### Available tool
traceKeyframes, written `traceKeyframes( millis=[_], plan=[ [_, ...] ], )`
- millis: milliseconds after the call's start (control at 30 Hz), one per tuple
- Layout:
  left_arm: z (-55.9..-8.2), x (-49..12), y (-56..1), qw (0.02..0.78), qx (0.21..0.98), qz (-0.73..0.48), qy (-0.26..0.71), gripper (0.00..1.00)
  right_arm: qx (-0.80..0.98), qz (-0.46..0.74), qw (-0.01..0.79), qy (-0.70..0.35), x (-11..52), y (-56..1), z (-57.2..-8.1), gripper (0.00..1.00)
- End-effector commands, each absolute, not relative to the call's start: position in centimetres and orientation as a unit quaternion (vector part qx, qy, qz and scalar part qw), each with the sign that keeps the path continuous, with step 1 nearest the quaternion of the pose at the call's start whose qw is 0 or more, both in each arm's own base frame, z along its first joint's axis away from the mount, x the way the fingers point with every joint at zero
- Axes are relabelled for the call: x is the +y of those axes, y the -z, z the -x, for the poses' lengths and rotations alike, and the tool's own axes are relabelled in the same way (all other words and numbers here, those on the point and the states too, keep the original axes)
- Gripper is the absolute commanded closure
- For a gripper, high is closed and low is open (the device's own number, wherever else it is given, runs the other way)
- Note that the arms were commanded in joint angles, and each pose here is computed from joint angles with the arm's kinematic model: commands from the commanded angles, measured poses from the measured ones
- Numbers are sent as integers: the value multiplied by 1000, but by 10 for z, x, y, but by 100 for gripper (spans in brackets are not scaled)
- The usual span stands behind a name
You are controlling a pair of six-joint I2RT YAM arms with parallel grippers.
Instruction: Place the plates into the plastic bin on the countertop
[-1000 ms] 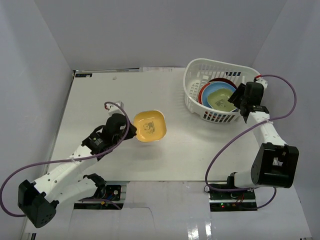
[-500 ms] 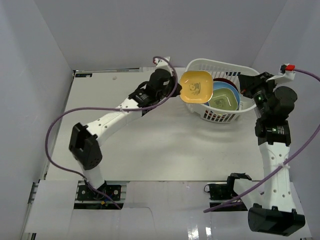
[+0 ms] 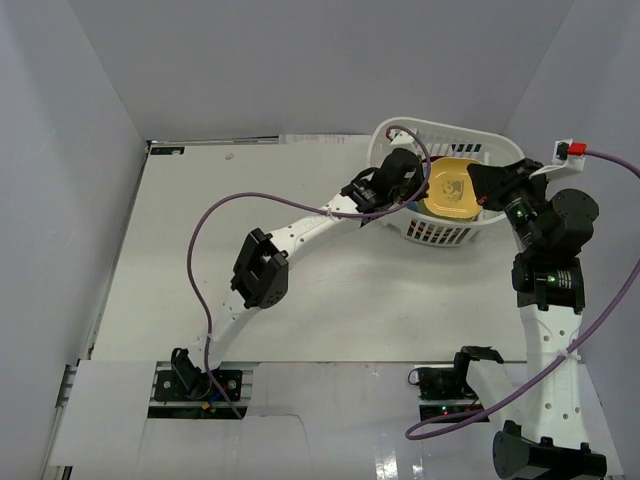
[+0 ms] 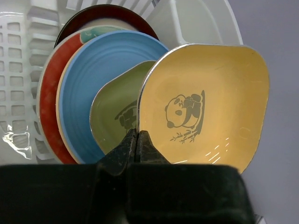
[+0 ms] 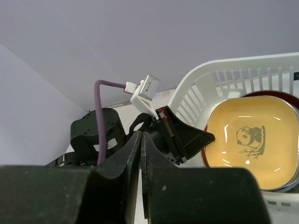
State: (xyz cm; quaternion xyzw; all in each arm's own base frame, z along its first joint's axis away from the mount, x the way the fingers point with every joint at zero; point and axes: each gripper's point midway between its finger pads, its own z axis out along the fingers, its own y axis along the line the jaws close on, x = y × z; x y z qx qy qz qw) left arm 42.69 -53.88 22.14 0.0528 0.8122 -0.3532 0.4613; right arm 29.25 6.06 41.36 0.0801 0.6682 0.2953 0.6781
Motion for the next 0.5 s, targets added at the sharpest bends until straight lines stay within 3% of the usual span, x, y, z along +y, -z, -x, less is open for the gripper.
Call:
traceKeyframes(
  millis=[0, 33, 67, 200, 300, 400, 433, 467],
  plan=[
    [-432, -537, -260, 488, 790, -21, 371, 89, 670, -66, 681, -290, 62, -413, -284, 91],
    [-433, -535, -267, 496, 784, -18, 372, 77, 669, -68, 683, -285, 61, -414, -283, 91],
    [-435, -532, -270, 504, 782, -15, 366, 53, 670, -68, 682, -284, 61, -413, -282, 88],
    [-436, -516, -309, 541, 760, -16, 361, 16, 668, -55, 679, -299, 67, -418, -279, 79],
    [-427, -498, -358, 577, 732, -23, 361, 5, 662, -49, 681, -308, 70, -426, -275, 73],
    [-408, -471, -410, 609, 700, -39, 370, 2, 657, -43, 685, -312, 73, -431, -269, 65],
    [-404, -463, -401, 611, 707, -57, 352, 2, 658, -38, 683, -314, 74, -430, -268, 60],
    [-387, -443, -436, 626, 688, -57, 362, 2, 658, -33, 682, -316, 76, -429, -267, 58]
  ],
)
